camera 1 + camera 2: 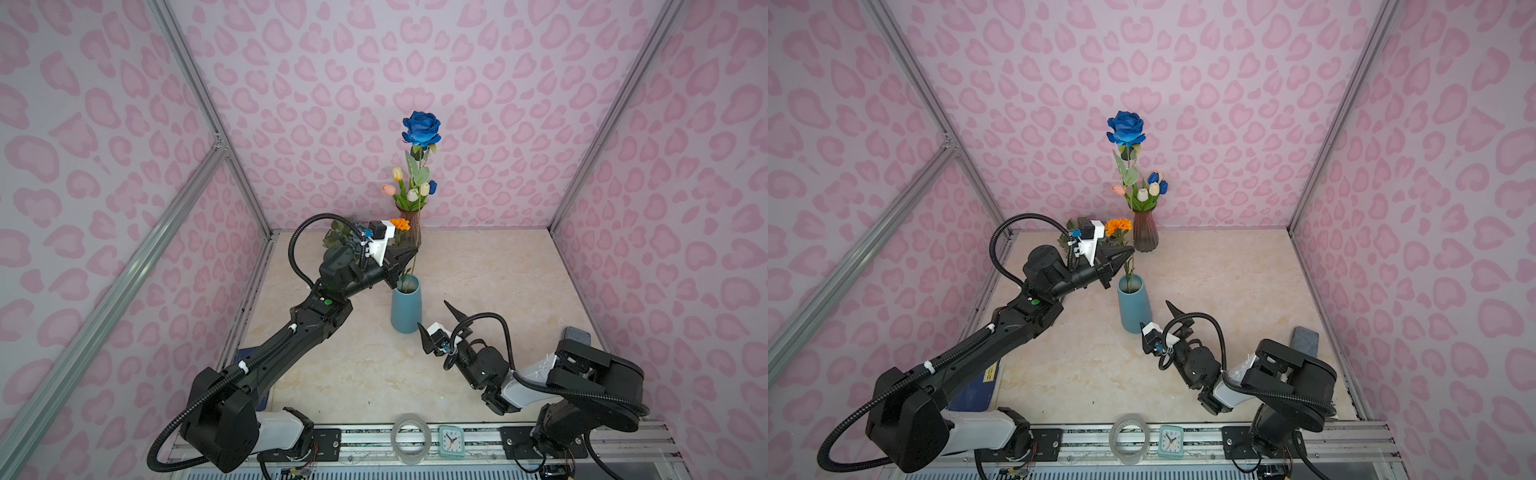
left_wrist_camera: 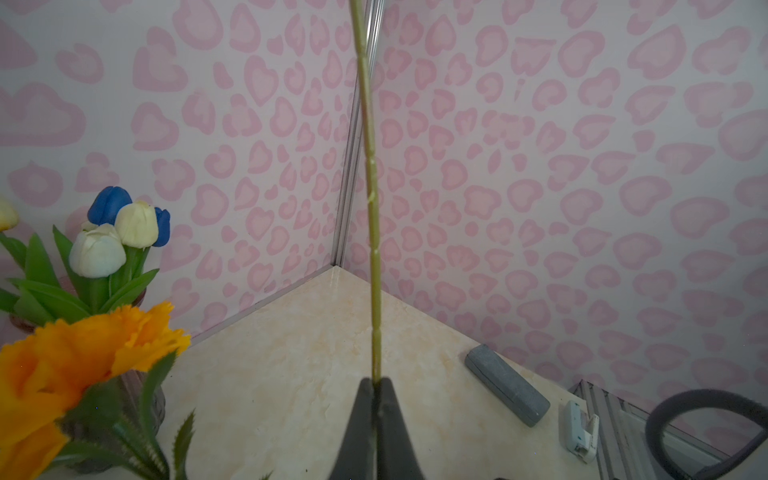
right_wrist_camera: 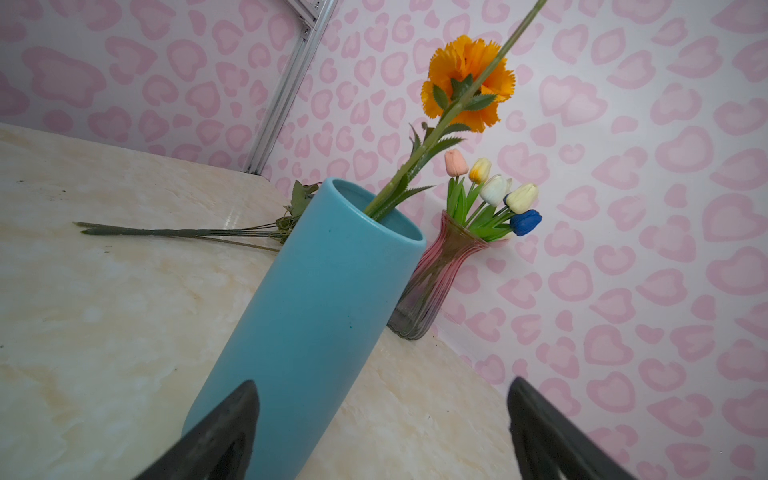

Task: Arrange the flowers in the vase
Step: 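Carry the blue rose over the teal vase mouth with the left gripper, then lower the blue rose stem into the teal vase with the left gripper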

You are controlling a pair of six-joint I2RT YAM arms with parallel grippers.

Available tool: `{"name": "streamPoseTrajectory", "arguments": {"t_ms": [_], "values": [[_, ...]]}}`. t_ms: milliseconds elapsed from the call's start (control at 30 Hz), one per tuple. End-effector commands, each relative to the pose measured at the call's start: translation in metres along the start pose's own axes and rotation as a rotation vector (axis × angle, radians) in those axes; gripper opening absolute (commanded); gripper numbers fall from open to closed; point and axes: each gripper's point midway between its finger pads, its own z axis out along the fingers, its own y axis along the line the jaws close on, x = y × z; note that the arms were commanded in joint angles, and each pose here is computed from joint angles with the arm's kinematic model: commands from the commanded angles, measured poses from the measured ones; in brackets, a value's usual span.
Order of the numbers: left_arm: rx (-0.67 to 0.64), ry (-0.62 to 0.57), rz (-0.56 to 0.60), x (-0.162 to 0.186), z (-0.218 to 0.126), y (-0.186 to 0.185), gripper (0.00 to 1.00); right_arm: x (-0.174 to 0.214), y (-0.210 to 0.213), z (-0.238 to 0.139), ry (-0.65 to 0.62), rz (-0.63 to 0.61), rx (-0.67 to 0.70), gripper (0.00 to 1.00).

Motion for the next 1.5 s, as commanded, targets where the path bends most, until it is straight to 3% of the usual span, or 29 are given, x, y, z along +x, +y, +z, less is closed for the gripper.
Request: {"name": "streamPoseTrajectory", "arguments": {"t_ms": [0,600,1467], "values": [[-0.044,0.05,0.02,0.02,0.0,0.007,0.03,-0.006,-0.004,0.001,-0.022,0.01,0.02,0.93],[-0.131,0.147,-0.023,0.081,0.009,0.021,0.03,-0.004,-0.002,0.001,-0.021,0.005,0.013,0.93],[-0.208,0.206,-0.036,0.116,-0.009,0.024,0.03,-0.003,0.0,0.003,-0.016,0.003,0.008,0.93]]}}
